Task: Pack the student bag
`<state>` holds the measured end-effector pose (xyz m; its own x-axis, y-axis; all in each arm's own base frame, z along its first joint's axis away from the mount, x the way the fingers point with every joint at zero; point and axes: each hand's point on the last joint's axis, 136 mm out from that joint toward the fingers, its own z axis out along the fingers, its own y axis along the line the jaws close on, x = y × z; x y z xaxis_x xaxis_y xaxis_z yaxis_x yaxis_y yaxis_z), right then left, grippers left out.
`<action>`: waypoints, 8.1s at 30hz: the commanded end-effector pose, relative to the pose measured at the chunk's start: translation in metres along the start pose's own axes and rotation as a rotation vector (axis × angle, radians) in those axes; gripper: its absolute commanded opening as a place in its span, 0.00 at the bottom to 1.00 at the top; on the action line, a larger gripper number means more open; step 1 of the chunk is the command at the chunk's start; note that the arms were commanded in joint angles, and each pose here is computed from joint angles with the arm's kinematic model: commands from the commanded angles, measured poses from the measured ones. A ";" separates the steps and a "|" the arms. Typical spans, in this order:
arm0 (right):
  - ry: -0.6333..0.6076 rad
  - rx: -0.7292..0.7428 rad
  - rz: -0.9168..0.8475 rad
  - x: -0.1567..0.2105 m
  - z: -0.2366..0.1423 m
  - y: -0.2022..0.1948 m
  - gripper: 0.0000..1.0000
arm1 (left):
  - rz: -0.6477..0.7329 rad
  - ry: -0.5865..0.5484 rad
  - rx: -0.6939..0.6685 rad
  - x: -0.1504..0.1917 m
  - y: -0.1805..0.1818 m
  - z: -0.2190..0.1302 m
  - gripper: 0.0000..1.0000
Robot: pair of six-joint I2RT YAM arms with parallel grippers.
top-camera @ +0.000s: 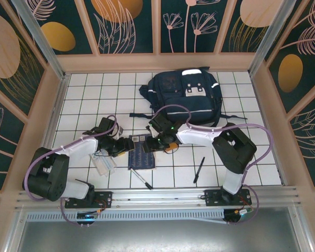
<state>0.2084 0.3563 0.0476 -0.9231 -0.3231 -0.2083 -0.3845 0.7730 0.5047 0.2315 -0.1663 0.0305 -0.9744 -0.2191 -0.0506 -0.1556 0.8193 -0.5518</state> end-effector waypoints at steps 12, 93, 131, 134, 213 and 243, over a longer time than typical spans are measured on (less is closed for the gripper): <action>0.094 -0.018 0.059 0.020 0.032 -0.012 0.14 | -0.001 0.079 0.192 0.009 -0.029 0.011 0.59; -1.170 0.093 0.311 -0.105 -0.398 -0.087 0.00 | 2.087 -0.803 0.268 -0.043 -0.266 -0.082 0.60; -1.223 0.294 0.530 -0.018 -0.405 -0.160 0.00 | 1.780 -0.234 0.071 -0.054 -0.316 0.152 0.52; -1.222 0.302 0.532 -0.017 -0.407 -0.161 0.00 | 1.793 -0.219 0.058 -0.048 -0.301 0.146 0.68; -1.208 -0.306 1.308 -0.228 -0.142 -0.236 0.56 | 1.372 -1.093 0.175 -0.126 -0.495 -0.127 0.00; -0.825 0.119 0.862 -0.034 -0.245 -0.218 0.63 | 1.530 -0.740 0.270 -0.096 -0.431 -0.056 0.16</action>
<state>0.3465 0.0704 0.1603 -0.4197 0.8833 -0.2087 0.4675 0.4075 0.7844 0.3988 -0.4729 0.2773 0.0101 0.4633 -0.8862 0.8424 0.4736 0.2572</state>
